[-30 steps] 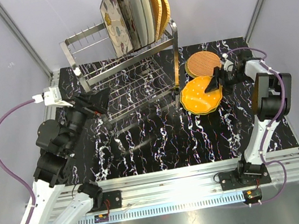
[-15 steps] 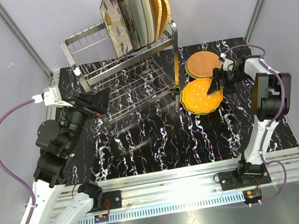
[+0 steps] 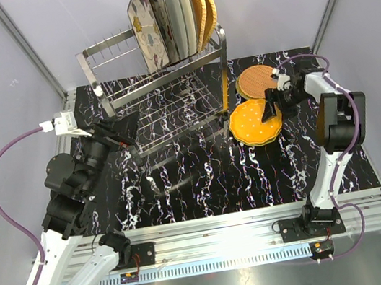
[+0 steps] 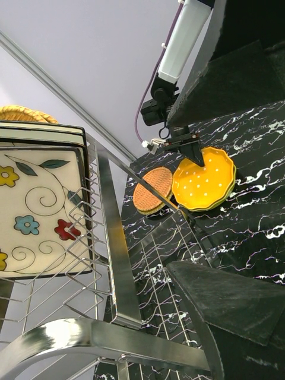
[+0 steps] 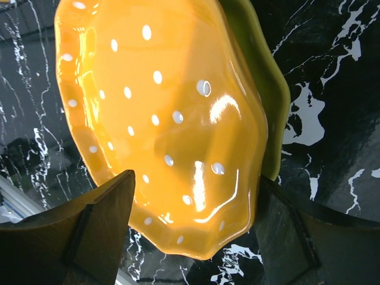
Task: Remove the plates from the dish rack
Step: Place the plate on the table
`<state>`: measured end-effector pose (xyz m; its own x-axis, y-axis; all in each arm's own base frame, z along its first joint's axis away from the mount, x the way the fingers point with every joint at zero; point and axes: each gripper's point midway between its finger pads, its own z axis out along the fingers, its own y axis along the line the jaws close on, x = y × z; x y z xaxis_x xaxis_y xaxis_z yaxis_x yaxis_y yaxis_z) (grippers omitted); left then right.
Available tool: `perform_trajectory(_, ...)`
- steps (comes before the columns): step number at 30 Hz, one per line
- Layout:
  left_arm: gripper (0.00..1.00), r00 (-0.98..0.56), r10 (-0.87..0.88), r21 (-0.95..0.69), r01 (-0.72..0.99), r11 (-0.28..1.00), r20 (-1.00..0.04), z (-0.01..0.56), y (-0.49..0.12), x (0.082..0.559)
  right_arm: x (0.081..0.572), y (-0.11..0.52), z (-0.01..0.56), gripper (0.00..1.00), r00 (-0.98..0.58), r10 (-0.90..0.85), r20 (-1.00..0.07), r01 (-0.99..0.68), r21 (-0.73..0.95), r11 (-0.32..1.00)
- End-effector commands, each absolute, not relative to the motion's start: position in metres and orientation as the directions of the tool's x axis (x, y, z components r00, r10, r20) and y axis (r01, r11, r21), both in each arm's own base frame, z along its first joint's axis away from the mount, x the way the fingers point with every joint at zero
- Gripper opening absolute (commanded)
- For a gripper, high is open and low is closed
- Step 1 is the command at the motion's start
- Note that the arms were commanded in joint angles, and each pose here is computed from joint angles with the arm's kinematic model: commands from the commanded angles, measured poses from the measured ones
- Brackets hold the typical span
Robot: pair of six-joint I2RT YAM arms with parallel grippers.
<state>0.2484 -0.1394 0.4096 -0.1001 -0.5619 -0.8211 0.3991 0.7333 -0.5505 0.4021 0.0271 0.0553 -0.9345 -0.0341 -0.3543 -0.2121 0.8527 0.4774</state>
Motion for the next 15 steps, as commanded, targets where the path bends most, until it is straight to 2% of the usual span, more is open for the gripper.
perform_trajectory(1, 0.99, -0.036, -0.597, -0.551, 0.433, 0.713, -0.802, 0.4355, -0.1351, 0.2442, 0.4131, 0.029, 0.0686, 0.82, -0.911, -0.086, -0.403, -0.274, 0.436, 0.858)
perform_trajectory(15, 0.99, -0.039, -0.591, -0.547, 0.43, 0.718, -0.806, 0.4328, -0.1353, 0.2452, 0.4153, 0.0196, 0.0622, 0.82, -0.898, -0.176, -0.404, -0.319, 0.32, 0.892)
